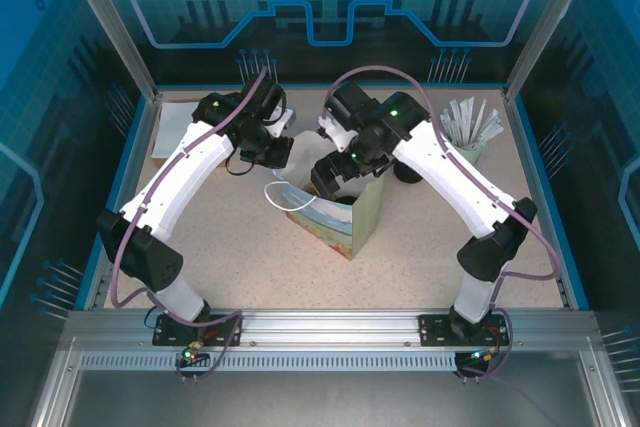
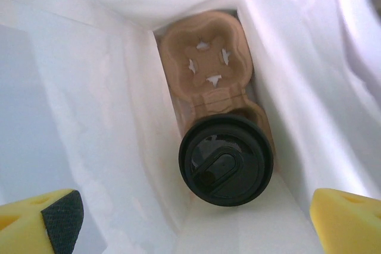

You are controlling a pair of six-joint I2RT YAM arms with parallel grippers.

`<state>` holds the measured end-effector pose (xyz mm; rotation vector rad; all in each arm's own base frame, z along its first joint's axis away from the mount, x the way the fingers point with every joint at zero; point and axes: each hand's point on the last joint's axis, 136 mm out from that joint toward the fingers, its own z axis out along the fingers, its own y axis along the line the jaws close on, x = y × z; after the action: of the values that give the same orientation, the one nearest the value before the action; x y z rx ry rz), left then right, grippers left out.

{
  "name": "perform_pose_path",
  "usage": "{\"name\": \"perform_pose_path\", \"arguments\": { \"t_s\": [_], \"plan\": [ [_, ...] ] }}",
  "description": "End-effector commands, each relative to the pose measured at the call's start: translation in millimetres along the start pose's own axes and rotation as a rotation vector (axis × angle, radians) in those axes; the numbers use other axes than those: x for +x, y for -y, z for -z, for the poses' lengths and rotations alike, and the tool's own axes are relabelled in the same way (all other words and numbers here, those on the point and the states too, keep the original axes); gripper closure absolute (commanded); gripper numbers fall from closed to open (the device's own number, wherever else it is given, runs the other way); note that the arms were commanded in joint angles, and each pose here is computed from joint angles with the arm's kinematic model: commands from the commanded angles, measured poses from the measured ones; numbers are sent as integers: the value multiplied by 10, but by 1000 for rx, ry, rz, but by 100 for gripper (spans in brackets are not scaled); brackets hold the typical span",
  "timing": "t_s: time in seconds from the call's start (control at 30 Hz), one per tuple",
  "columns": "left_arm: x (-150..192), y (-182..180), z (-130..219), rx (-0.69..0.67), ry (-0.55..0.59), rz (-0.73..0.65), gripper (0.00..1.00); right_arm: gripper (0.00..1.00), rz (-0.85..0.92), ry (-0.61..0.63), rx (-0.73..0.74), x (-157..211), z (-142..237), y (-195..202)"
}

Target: Pack the takeout coffee

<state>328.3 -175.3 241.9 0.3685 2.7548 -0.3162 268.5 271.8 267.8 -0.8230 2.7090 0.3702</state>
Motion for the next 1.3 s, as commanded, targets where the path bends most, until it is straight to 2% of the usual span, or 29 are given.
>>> {"name": "perform_pose_path", "arguments": {
  "t_s": [0.0, 0.1, 0.23, 0.4, 0.47, 0.6, 0.67, 0.77, 0.87, 1.03, 1.27],
  "plan": [
    [67, 25, -6, 10, -20, 13, 100, 0, 11, 107, -20, -32, 412, -1],
    [59, 24, -8, 9, -18, 14, 98, 1, 0, 196, -50, -55, 685, -7],
    [53, 21, -5, 7, -16, 14, 82, 8, -51, 308, -38, 3, 1049, 141],
    [-1, 58, 56, 23, 6, 8, 68, 15, -154, 372, 137, 263, 1277, 666],
    [-47, 90, 119, 37, 27, 11, 57, 16, -217, 372, 245, 420, 1307, 968],
    [-153, 129, 318, 56, 93, 19, 43, 23, -316, 324, 431, 695, 1246, 1478],
    [-214, 118, 470, 65, 148, 36, 37, 25, -367, 312, 476, 765, 1191, 1691],
    [-280, 72, 710, 98, 248, 82, 28, 34, -408, 303, 540, 788, 1092, 1955],
    [-285, -13, 928, 147, 347, 142, 25, 44, -414, 281, 593, 732, 974, 2166],
    [-82, -208, 1128, 157, 457, 204, 22, 53, -401, 227, 676, 607, 739, 2515],
    [295, -362, 1079, 121, 466, 243, 18, 62, -425, 221, 697, 496, 446, 2883]
  ]
}}
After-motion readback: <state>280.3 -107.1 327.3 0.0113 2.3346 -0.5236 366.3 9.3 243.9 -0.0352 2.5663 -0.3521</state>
